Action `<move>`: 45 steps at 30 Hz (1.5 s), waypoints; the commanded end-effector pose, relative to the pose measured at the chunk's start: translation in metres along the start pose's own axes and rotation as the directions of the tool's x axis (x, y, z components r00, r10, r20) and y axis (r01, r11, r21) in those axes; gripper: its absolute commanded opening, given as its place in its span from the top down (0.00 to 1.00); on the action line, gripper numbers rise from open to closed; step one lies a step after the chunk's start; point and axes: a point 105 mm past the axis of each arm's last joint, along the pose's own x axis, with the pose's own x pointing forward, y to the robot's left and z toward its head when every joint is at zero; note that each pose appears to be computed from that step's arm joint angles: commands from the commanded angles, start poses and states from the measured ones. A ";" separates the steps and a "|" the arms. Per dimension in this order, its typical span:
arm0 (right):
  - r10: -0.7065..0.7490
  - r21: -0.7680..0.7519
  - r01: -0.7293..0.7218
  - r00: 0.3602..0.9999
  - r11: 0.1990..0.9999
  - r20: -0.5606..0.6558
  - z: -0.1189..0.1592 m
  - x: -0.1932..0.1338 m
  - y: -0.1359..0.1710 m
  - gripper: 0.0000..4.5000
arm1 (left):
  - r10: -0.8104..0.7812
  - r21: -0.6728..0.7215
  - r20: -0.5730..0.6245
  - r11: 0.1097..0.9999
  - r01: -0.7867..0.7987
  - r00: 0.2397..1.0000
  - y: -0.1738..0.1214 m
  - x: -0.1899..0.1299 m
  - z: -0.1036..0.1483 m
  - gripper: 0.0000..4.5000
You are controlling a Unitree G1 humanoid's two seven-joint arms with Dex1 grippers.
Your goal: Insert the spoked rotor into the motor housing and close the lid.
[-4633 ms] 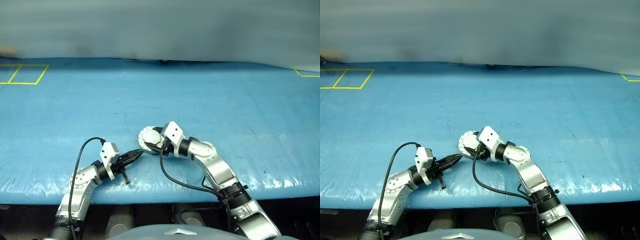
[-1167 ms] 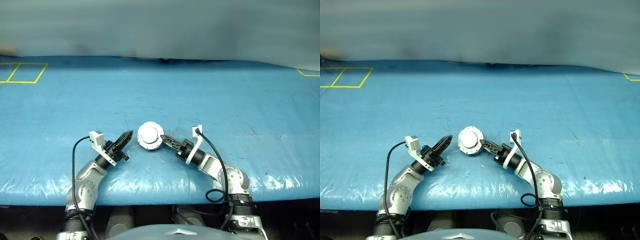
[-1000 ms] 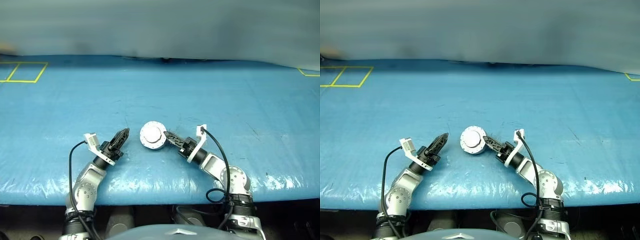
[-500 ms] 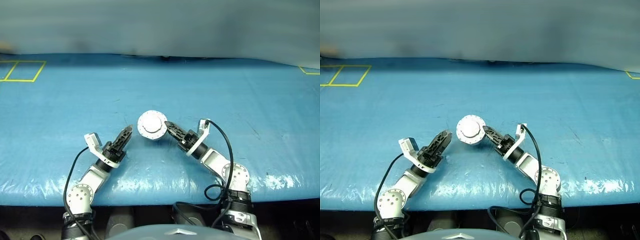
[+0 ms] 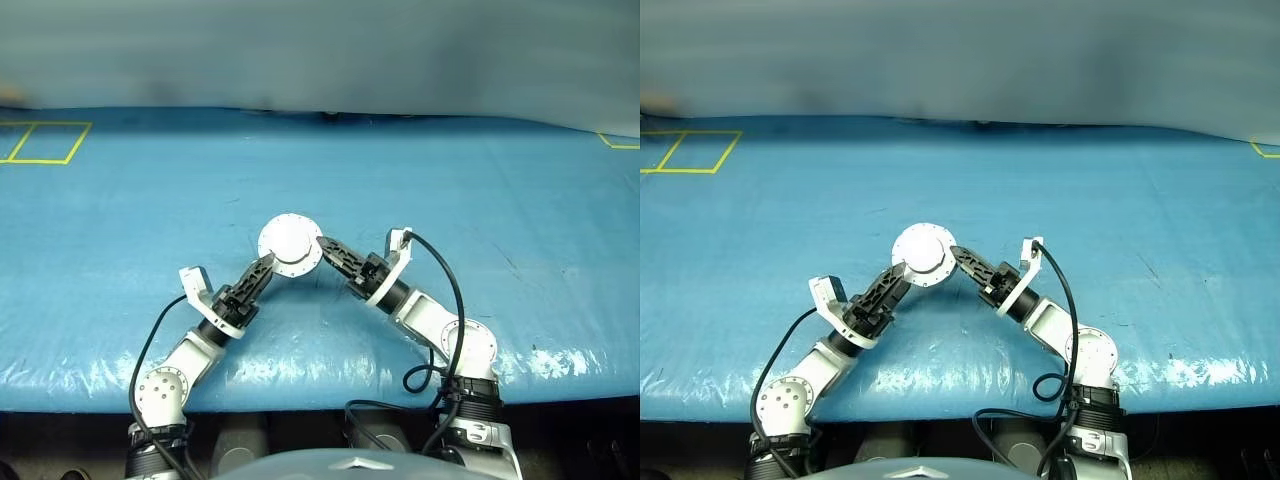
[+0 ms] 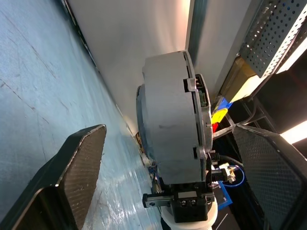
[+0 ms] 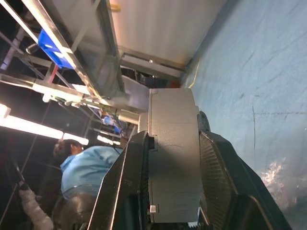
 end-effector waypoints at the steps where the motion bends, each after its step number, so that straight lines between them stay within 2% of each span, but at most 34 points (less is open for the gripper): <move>1: 0.091 -0.025 -0.091 0.996 0.996 -0.002 0.000 0.005 0.018 0.74 | -0.063 -0.008 -0.008 0.998 0.063 0.998 -0.010 0.008 -0.001 0.01; 15: 0.121 -0.045 -0.124 0.991 0.991 -0.053 -0.010 0.007 0.023 0.74 | -0.111 -0.010 -0.044 0.994 0.110 0.993 -0.014 0.010 -0.009 0.01; 21: 0.127 -0.057 -0.131 0.990 0.990 -0.066 -0.012 0.007 0.024 0.74 | -0.150 -0.036 -0.051 0.988 0.148 0.987 -0.018 0.010 -0.011 0.43; 22: 0.128 -0.059 -0.131 0.990 0.990 -0.066 -0.012 0.007 0.024 0.74 | -0.149 -0.037 -0.048 0.988 0.147 0.988 -0.017 0.010 -0.011 0.47; 30: 0.117 -0.073 -0.122 0.991 0.990 -0.070 -0.014 0.008 0.023 0.74 | -0.138 -0.021 -0.043 0.990 0.137 0.990 -0.015 0.012 -0.011 0.47; 36: 0.089 -0.167 -0.096 0.995 0.981 -0.048 -0.010 0.009 0.017 0.74 | -0.100 -0.015 -0.010 0.995 0.100 0.995 -0.010 0.012 -0.009 0.47; 37: 0.089 -0.164 -0.095 0.995 0.982 -0.042 -0.009 0.008 0.016 0.58 | -0.098 -0.013 -0.008 0.995 0.098 0.995 -0.010 0.012 -0.009 0.47; 39: 0.076 -0.180 -0.079 0.997 0.981 -0.029 -0.007 0.009 0.014 0.44 | -0.088 -0.003 0.003 0.996 0.088 0.996 -0.010 0.011 -0.008 0.47; 42: -0.018 -0.269 0.030 0.999 0.963 0.049 0.007 0.009 0.001 0.23 | -0.056 0.026 0.059 0.998 0.054 0.997 -0.007 0.006 0.000 0.47; 45: -0.070 -0.318 0.108 0.989 0.942 0.128 0.025 0.006 -0.008 0.23 | 0.018 0.078 0.158 0.996 -0.030 0.987 0.003 -0.004 0.016 0.47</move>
